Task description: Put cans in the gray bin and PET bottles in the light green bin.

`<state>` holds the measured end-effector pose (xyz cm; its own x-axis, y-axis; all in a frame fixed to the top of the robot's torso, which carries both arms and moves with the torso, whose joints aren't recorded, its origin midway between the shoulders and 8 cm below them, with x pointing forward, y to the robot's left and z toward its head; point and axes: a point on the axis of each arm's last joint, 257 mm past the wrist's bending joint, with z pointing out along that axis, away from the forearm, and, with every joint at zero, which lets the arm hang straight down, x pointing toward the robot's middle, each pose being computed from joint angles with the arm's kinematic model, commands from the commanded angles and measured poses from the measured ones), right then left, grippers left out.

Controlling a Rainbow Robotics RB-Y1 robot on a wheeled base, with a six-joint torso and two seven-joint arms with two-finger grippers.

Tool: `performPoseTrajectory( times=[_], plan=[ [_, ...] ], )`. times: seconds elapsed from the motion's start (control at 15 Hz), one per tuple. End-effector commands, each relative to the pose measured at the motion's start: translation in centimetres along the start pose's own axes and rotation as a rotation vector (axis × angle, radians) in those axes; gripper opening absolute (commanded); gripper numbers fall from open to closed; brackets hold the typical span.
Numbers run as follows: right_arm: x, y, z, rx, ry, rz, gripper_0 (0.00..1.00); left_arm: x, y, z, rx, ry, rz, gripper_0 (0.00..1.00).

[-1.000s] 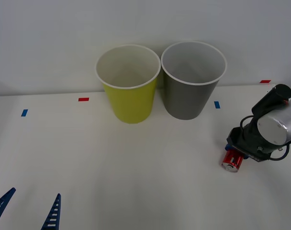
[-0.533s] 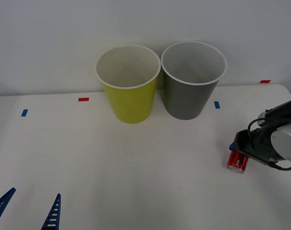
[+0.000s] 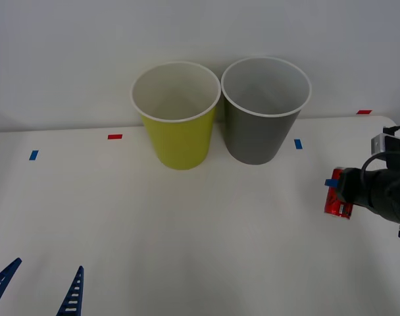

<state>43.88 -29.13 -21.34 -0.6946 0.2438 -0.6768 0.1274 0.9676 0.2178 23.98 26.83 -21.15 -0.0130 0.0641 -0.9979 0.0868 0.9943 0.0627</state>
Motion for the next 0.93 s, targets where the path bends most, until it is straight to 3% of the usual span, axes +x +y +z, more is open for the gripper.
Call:
performPoseTrajectory(
  times=[0.07, 0.27, 0.47, 0.67, 0.93],
  plan=[
    [-2.7, 0.4, -2.8, -0.006, -0.131, -0.118, 0.0, 0.0, 0.0, 0.0, 0.0, 0.0, 0.0, 1.0],
    [-5.0, 1.5, -5.7, -0.008, -0.243, -0.234, 0.0, 0.0, 0.0, 0.0, 0.0, 0.0, 0.0, 1.0],
    [-7.2, 2.7, -8.2, -0.014, -0.361, -0.301, 0.0, 0.0, 0.0, 0.0, 0.0, 0.0, 0.0, 1.0],
    [-10.8, 4.9, -10.2, -0.043, -0.52, -0.32, 0.0, 0.0, 0.0, 0.0, 0.0, 0.0, 0.0, 1.0],
    [-14.9, 8.1, -12.8, -0.088, -0.646, -0.34, 0.0, 0.0, 0.0, 0.0, 0.0, 0.0, 0.0, 1.0]
  ],
)
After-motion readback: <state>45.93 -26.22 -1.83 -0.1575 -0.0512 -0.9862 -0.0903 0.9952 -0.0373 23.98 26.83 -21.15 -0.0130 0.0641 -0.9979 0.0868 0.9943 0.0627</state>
